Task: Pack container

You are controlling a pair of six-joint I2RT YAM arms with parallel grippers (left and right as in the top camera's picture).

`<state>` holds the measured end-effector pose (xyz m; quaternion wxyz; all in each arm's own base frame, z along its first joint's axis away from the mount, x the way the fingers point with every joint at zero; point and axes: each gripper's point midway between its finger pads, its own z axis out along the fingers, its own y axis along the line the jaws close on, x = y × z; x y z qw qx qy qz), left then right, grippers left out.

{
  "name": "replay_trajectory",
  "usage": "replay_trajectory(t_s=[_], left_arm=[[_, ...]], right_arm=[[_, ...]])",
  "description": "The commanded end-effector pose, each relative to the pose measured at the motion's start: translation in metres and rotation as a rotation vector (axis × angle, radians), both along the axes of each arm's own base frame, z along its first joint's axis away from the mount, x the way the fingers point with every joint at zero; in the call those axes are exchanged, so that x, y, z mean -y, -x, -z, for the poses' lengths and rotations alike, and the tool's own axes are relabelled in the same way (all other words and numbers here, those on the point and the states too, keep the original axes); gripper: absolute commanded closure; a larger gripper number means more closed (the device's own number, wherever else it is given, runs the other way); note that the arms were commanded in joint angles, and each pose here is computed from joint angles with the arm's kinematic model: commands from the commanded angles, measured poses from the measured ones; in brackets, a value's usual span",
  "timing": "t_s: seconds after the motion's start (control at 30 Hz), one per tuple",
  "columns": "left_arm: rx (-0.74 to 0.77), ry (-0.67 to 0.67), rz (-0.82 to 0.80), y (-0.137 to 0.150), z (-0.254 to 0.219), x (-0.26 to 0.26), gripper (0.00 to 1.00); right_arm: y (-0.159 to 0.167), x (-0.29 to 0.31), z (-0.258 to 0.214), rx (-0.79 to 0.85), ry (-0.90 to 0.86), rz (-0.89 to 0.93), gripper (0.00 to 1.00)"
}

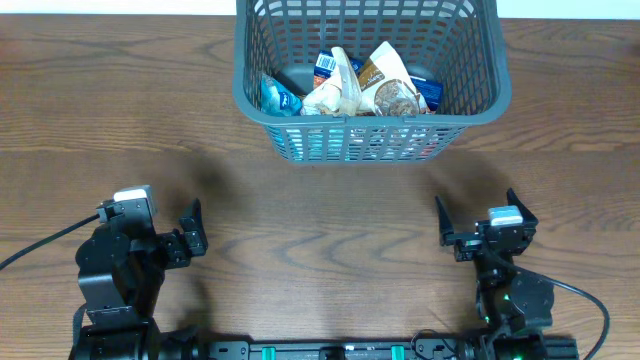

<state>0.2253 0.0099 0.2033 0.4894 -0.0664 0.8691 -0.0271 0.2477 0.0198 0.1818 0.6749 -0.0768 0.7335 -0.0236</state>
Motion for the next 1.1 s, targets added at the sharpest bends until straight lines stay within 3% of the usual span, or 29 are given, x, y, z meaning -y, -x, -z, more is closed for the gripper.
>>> replay_trajectory(t_s=[0.0,0.8,1.07], left_arm=[[0.003,0.005,-0.012,0.000,-0.001,-0.001,0.01],[0.003,0.005,-0.012,0.000,-0.001,-0.001,0.01],[0.003,0.005,-0.012,0.000,-0.001,-0.001,0.01]], right_arm=[[0.000,-0.003,0.015,-0.012,0.031,-0.013,0.01],[0.002,0.006,0.025,0.017,0.043,0.028,0.01],[0.002,0.030,0.022,0.026,-0.140,0.164,0.01]])
